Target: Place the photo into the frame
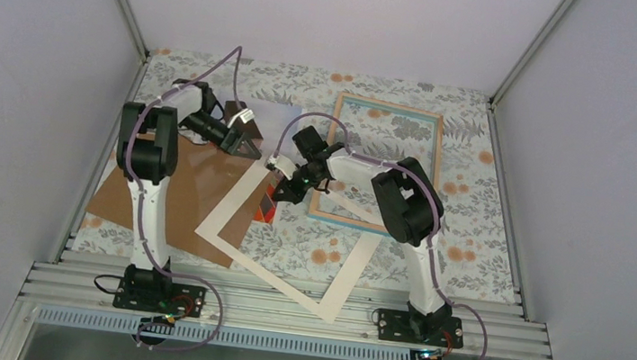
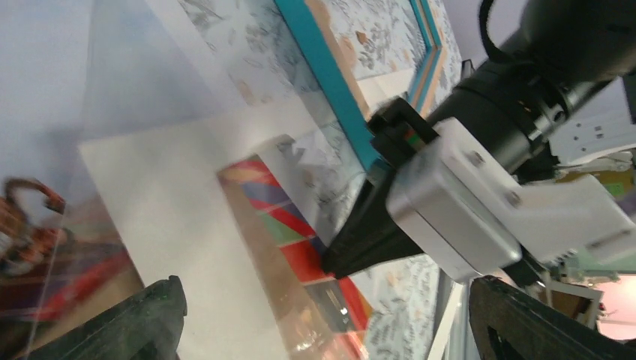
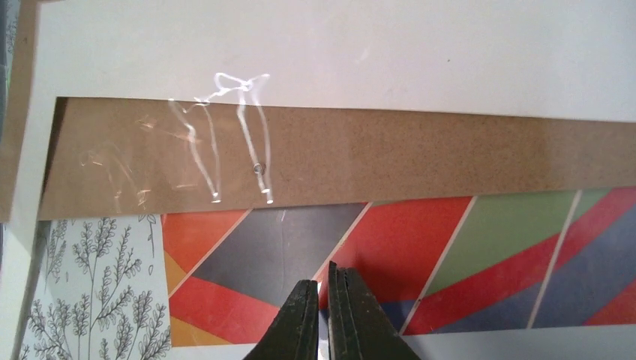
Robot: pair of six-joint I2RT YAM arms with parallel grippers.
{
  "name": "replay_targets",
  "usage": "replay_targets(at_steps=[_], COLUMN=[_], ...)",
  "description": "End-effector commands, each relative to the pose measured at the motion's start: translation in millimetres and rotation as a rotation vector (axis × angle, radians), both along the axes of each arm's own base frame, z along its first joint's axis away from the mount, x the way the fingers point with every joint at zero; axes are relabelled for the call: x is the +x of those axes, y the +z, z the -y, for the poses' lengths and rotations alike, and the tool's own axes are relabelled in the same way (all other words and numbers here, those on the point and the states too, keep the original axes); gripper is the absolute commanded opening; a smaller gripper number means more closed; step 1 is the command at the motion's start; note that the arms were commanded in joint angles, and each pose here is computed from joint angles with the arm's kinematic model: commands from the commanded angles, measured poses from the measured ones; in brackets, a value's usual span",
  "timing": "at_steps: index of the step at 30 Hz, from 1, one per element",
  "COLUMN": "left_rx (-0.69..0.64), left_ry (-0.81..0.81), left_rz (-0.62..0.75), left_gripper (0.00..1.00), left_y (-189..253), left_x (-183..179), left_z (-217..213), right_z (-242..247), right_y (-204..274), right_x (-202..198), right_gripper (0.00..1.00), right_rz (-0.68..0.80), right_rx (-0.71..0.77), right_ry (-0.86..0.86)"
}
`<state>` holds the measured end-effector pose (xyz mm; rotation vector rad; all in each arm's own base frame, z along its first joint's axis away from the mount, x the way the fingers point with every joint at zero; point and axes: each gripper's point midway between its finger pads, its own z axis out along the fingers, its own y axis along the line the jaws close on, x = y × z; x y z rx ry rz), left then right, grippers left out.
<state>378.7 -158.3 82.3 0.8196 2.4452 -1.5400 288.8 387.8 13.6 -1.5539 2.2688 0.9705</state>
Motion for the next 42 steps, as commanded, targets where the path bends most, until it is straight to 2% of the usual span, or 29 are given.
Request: replay_targets(at_steps=[1, 6, 8, 11, 15, 17, 19, 21, 26, 32, 35, 36, 37, 42], left_rx=[-0.034, -0.001, -0.004, -0.015, -0.009, 0.009, 0.036, 0.065, 0.133, 0.073, -0.017, -0.042, -0.067, -0.215], left_ry=[0.024, 0.074, 0.087, 0.093, 0.091, 0.089, 0.084, 0.087, 0.159, 0.246, 0.321, 0.353, 0.377, 0.449], left_rz=[-0.050, -0.062, -0.055, -0.043, 0.000, 0.013, 0.031, 0.065, 0.203, 0.398, 0.507, 0.531, 0.565, 0.700], left_gripper=[0.94, 0.94, 0.87, 0.63, 0.29, 0.14, 0.03, 0.02, 0.02, 0.02, 0.02, 0.02, 0.02, 0.02], left_y=[14, 12, 15, 19, 26, 28, 31, 38, 78, 160, 214, 232, 247, 323], left_x=[-19, -26, -26, -22, -13, -10, -9, -6, 10, 18, 24, 26, 29, 34], left_z=[-6, -32, -37, -36, -38, -40, -42, -47, -76, -89, -82, -81, -81, -70], right_z=[51, 53, 53, 50, 32, 20, 8, 0, 14, 60, 86, 94, 101, 112], right_y=[-87, -88, -88, -85, -54, -26, 11, 52, 136, 181, 191, 196, 201, 229], right_x=[-5, -5, -5, -7, -7, -2, 0, 5, 26, 55, 70, 74, 78, 92], right_gripper=[0.08, 0.07, 0.07, 0.08, 0.13, 0.20, 0.35, 0.49, 0.71, 0.84, 0.90, 0.97, 1.00, 1.00], right_rz=[-0.005, 0.002, 0.000, -0.009, -0.017, 0.007, 0.023, 0.050, 0.088, 0.047, -0.063, -0.111, -0.155, -0.252], right_rx=[-0.327, -0.333, -0.331, -0.316, -0.214, -0.136, -0.036, 0.061, 0.261, 0.383, 0.455, 0.489, 0.521, 0.642], right_ry=[-0.075, -0.080, -0.082, -0.074, -0.049, -0.043, -0.025, -0.019, -0.097, -0.265, -0.368, -0.394, -0.418, -0.469])
